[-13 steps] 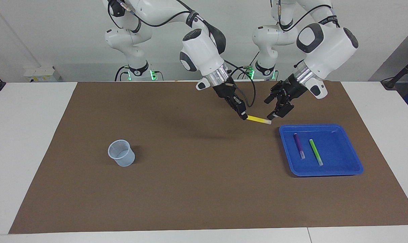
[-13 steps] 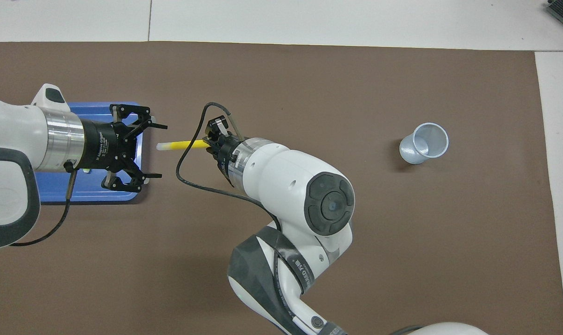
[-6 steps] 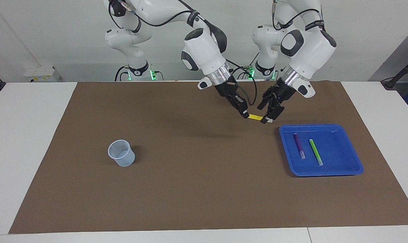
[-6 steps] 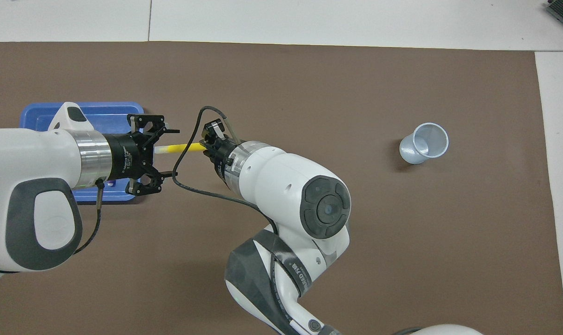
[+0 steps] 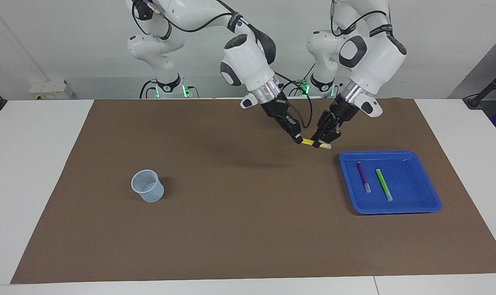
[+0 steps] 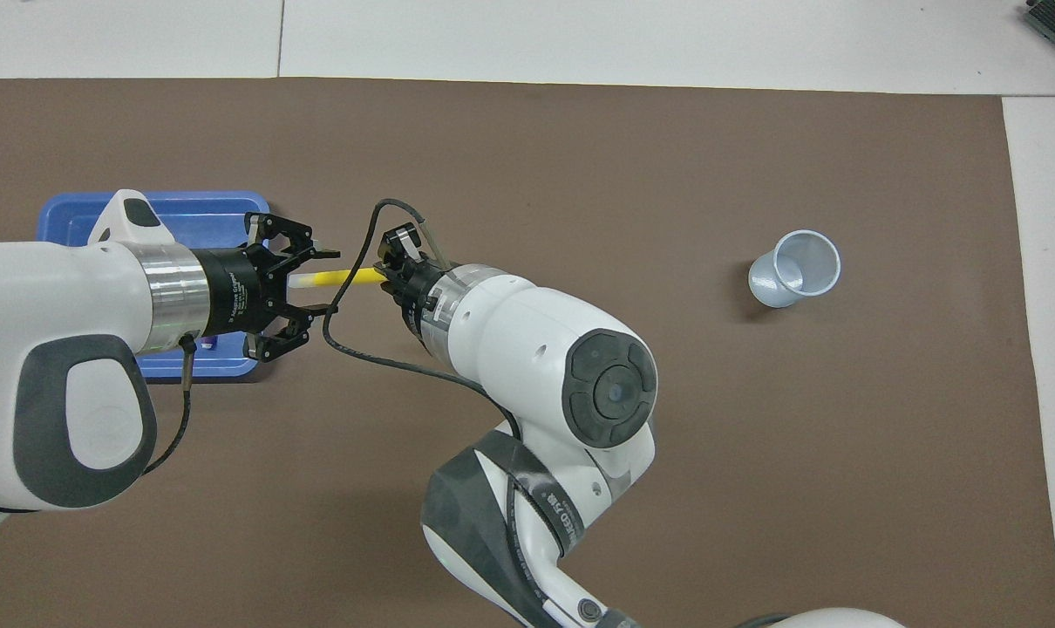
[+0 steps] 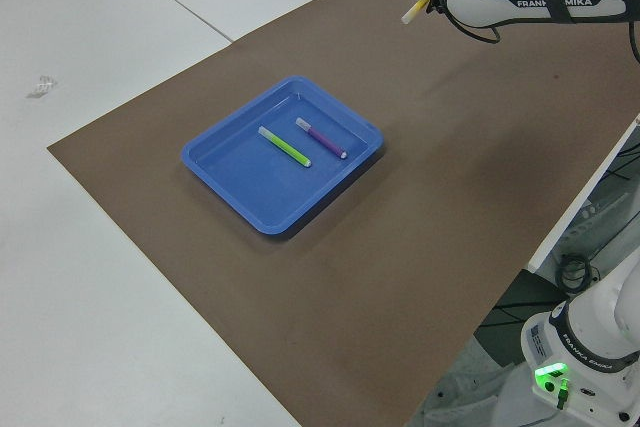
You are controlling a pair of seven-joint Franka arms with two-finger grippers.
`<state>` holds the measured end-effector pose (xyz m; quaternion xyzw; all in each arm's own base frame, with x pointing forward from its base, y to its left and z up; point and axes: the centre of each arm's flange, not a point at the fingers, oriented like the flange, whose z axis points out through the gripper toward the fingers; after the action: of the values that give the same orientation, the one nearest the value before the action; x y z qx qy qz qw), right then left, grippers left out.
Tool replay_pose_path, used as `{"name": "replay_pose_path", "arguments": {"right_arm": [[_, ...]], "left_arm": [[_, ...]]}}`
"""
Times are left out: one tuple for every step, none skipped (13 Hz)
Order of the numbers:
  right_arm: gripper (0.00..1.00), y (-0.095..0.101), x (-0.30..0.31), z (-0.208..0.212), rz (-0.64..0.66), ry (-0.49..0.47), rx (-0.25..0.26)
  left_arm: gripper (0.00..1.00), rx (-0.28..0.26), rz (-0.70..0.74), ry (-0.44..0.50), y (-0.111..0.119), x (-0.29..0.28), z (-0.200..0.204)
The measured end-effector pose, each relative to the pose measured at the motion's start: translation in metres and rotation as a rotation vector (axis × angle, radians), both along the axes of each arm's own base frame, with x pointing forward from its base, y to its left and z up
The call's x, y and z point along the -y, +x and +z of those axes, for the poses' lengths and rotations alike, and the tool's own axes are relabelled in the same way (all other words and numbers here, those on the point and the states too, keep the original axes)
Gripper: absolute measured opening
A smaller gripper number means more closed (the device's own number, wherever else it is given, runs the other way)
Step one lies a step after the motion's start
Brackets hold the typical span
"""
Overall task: Right arm passes pens to left for tray arrangement
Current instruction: 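Close the left gripper on the yellow pen held by the right gripper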
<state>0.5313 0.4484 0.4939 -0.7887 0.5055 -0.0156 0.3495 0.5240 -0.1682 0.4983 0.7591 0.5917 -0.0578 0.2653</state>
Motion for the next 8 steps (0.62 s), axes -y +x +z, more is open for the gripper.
{"name": "replay_pose_path", "arguments": {"right_arm": [[0.18,0.0,0.0,0.0,0.0,0.0,0.0],[0.18,0.0,0.0,0.0,0.0,0.0,0.0],[0.18,0.0,0.0,0.0,0.0,0.0,0.0],[0.18,0.0,0.0,-0.0001,0.0,0.0,0.0],[0.18,-0.0015,-0.0011,-0.001,0.002,-0.001,-0.002],[0.18,-0.0024,-0.0019,0.0002,-0.003,0.004,-0.003],[0.18,-0.0023,-0.0018,0.0003,-0.004,0.005,-0.004],[0.18,-0.0023,-0.0018,0.0003,-0.004,0.005,-0.004]], "left_arm": [[0.55,0.001,0.0,0.0,0.0,0.0,0.0],[0.56,0.001,-0.001,0.0,0.0,0.0,0.0],[0.5,0.001,0.0,0.0,0.0,0.0,0.0],[0.35,0.001,0.0,0.0,0.0001,0.0,0.0001],[0.21,0.013,0.01,-0.001,0.0016,-0.0015,0.0014],[0.19,0.012,0.017,-0.005,0.002,-0.0023,0.0014],[0.19,0.012,0.017,-0.005,0.002,-0.0024,0.0015],[0.19,0.012,0.017,-0.005,0.002,-0.0024,0.0015]]}}
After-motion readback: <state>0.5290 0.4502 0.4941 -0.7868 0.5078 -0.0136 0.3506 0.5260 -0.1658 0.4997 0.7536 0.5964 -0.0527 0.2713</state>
